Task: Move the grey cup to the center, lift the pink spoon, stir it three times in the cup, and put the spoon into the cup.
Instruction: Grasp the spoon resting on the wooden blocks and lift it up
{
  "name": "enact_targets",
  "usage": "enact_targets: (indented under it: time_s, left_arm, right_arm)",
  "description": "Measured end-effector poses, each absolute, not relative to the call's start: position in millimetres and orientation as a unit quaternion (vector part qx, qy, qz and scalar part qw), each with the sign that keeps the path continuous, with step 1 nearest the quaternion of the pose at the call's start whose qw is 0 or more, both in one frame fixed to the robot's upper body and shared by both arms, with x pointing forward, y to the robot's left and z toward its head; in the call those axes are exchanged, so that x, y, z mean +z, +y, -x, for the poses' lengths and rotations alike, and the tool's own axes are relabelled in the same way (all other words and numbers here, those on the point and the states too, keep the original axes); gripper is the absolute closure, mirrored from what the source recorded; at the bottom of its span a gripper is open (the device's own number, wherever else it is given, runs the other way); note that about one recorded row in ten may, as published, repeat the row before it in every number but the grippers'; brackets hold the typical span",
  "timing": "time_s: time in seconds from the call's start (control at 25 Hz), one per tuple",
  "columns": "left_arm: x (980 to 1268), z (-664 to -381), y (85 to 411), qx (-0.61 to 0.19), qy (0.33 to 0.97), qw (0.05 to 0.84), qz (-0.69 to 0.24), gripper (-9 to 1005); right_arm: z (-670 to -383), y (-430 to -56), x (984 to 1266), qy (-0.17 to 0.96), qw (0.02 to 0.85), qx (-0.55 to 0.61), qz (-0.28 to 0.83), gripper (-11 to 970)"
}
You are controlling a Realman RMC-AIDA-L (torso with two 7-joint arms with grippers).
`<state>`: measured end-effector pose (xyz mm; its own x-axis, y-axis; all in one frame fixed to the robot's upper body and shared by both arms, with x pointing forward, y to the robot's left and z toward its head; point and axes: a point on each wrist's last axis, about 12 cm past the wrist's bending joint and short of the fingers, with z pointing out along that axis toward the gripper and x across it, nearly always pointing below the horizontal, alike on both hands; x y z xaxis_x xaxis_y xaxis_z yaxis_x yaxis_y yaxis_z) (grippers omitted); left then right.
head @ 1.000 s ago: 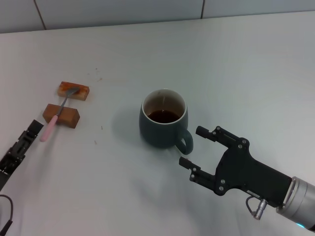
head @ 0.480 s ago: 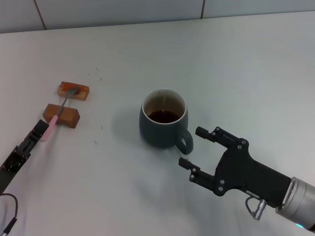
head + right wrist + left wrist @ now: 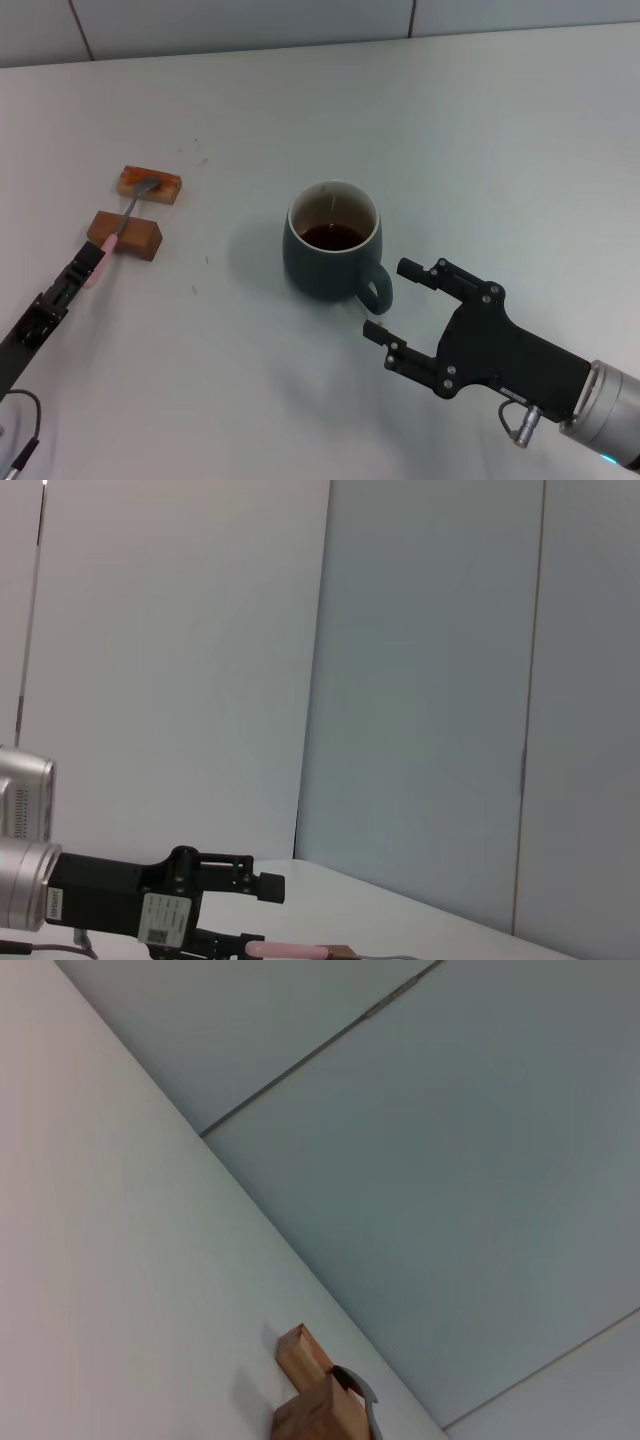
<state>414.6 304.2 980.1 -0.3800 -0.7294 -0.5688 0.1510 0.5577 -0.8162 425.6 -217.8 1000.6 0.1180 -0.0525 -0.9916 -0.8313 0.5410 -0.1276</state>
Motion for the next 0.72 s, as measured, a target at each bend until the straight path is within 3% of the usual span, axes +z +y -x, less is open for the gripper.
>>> enact_targets:
  time_s: [0.72]
  left_arm:
    - [979.5, -421.1, 300.1, -0.432, 0.718, 0.506, 0.204, 201]
  right_arm:
    - [-425.8, -217.9, 1000.7, 0.592, 0.648, 0.3, 0.374, 244]
